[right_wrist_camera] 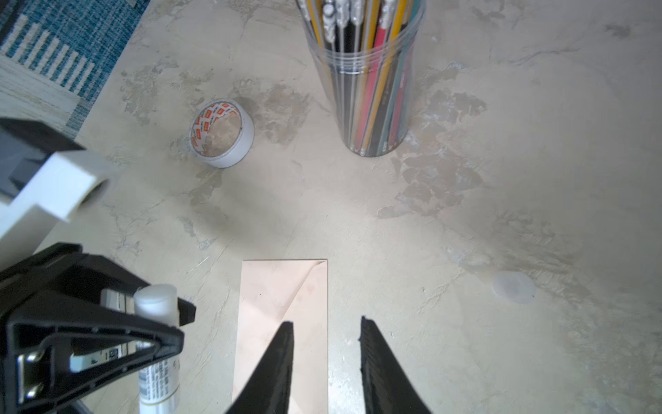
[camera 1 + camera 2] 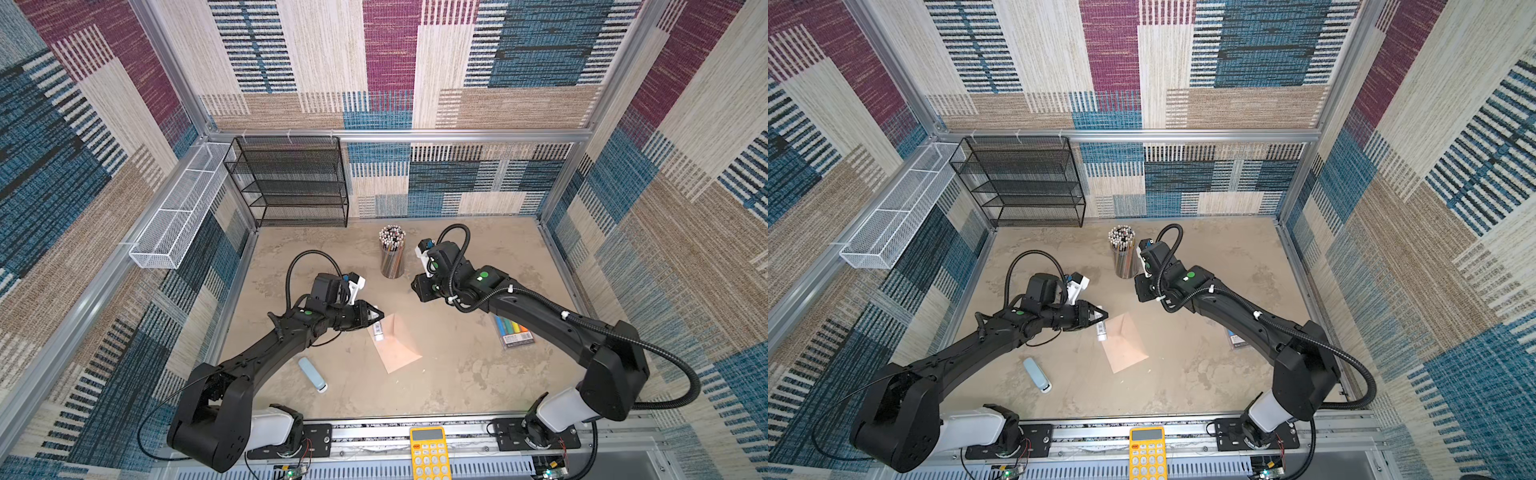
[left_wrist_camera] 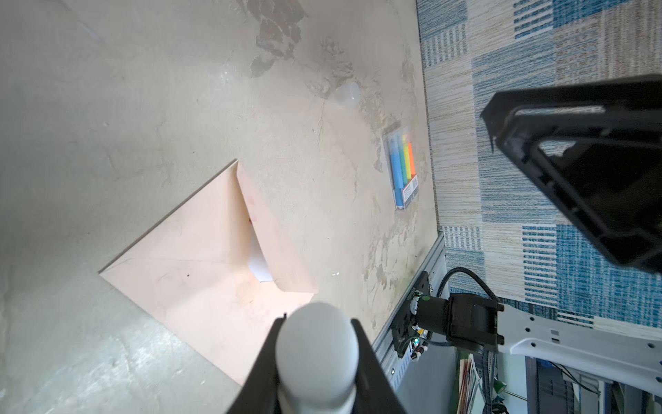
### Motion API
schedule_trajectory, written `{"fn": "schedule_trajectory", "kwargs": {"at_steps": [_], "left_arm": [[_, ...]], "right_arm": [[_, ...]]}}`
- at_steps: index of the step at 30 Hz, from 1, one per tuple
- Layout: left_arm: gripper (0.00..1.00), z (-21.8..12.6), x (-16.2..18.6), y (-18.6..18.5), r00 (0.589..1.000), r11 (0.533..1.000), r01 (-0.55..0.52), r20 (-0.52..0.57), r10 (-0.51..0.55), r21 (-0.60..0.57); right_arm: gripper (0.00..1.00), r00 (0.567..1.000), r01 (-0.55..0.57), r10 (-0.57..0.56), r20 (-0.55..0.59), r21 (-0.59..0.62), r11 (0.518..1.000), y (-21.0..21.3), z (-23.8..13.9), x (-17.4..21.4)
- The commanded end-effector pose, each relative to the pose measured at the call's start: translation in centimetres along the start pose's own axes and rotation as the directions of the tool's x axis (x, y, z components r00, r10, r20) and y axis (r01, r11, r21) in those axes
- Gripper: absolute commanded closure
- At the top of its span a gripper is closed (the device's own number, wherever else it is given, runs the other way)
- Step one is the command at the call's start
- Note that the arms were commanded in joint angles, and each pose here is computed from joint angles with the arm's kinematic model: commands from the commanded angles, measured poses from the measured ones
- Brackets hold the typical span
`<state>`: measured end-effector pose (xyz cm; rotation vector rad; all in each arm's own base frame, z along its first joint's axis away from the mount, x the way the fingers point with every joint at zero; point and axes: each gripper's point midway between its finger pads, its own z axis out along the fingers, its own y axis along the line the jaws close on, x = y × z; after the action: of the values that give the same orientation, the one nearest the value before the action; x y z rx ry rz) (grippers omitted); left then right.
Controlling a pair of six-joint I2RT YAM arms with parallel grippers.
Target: Place the letter into the envelope and seal it
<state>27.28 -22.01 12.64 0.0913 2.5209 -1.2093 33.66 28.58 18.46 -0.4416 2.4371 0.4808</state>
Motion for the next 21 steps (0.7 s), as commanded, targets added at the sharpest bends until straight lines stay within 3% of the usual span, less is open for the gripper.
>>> {"fn": "schedule_trajectory", "kwargs": {"at_steps": [1,9,21], "left_arm": [[0.97,0.6,1.0,1.6,0.999,0.999,0.028,-0.035,-0.03,-0.038],[0.98,2.4,2.6,4.4,0.989,0.991,0.118,-0.083,-0.123,-0.07],[1.0,3.5,3.9,6.9,0.98,0.981,0.152,-0.11,-0.165,-0.118]], "right_arm": [[0.73,0.985,0.01,-0.017,-0.174,-0.04,0.999,0.9,2.2,2.7],[0.84,0.913,0.041,-0.038,-0.407,-0.002,0.999,2.3,5.5,8.4],[1.0,0.844,0.052,-0.054,-0.534,-0.019,0.998,4.5,8.2,12.5]]}}
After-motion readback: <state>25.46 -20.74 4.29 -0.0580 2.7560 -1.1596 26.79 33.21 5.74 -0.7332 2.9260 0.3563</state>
